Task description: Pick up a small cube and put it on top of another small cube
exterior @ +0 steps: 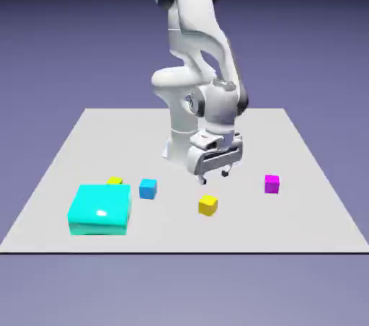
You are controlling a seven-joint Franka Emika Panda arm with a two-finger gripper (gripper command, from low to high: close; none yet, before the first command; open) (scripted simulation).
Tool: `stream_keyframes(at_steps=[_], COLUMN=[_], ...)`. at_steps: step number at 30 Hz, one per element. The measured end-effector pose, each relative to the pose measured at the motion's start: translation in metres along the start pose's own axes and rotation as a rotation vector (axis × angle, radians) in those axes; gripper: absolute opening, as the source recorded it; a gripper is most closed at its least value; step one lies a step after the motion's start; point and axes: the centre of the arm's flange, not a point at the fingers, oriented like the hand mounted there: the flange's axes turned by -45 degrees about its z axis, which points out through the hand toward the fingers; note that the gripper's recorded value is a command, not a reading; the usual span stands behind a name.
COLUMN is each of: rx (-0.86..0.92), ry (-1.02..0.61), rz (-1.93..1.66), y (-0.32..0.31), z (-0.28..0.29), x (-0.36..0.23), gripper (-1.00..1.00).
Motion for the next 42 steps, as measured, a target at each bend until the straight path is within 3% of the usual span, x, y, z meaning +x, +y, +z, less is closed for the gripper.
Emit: stream_keyframes(at_steps=[4,10,11,13,18,26,31,40,41,42], rx=[0.028,0.028,0.028,0.028,0.029,0.034,0.044,0.041,0.043,0.044], ry=[-0.196,-0.196,-0.196,-0.196,-0.196,-0.202,-0.199,-0.202,-0.199,-0.199], rz=[-0.187,-0.187,-0.187,-0.187,-0.187,-0.148,-0.129,-0.124,-0.131,-0.126], y=[-0.025,-0.027,-0.027,-0.027,-0.025,0.045,0.052,0.051,0.048,0.049], z=[0.046,0.110,0.115,0.115,0.051,0.031,0.030,0.091,0.099,0.099], x=[0.006,0.000,-0.001,-0.001,0.006,-0.129,-0.214,-0.224,-0.223,-0.225], gripper=[0.00,0.00,-1.00,-1.00,-1.00,-1.00,-1.00,-1.00,1.00,1.00])
